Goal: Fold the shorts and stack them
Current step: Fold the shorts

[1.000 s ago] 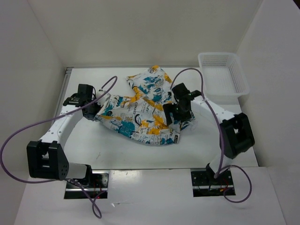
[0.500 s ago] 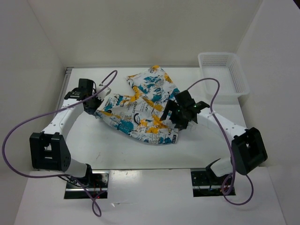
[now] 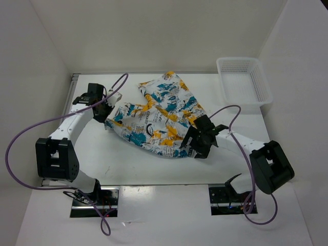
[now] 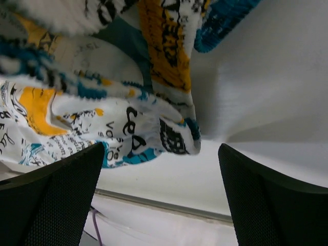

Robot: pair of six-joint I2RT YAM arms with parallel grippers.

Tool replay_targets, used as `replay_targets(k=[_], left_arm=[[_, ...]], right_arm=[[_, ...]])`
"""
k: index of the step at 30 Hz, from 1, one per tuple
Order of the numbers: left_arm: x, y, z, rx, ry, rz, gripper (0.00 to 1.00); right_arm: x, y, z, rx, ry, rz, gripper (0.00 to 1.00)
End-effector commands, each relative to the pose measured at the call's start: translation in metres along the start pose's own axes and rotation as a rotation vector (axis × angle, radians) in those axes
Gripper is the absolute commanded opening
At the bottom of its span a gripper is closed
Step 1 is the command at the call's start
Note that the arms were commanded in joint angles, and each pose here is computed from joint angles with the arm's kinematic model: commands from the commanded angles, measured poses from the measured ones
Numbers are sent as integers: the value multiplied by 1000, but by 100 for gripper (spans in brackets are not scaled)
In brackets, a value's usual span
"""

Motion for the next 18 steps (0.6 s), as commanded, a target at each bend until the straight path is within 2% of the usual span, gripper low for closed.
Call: replay_targets(k=[1, 3, 6, 9, 10, 14, 15, 18], left_arm=[[6, 7, -4, -28, 10, -21, 0], [6, 7, -4, -28, 10, -21, 0], [4, 5, -3, -21, 5, -21, 0], [4, 5, -3, -21, 5, -21, 0], [3, 3, -1, -14, -1, -21, 0], [2, 2, -4, -14, -1, -21, 0], [3, 2, -7, -15, 15, -21, 0], [22, 17, -24, -44, 129, -25, 0]], right_arm=[[7, 4, 14, -12, 67, 30, 96], [16, 7, 18, -24, 121, 31, 93], [19, 8, 28, 7, 119, 43, 80], [19, 12, 34, -28, 104, 45, 56], [20, 12, 34, -32, 114, 43, 35], [36, 21, 23, -77, 150, -41, 0], [57, 32, 10, -130, 209, -153, 0], [110, 75, -29, -306, 354, -359, 0]])
Point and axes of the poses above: each gripper's point midway between its finger pads, its own z axis out along the fingers, its own x axis along the line the jaws close on, y = z × x, the point moved 10 cm from there along -z, back along the fingers, and after that the axes turned 8 degrees about z, right-handed, at the moved point
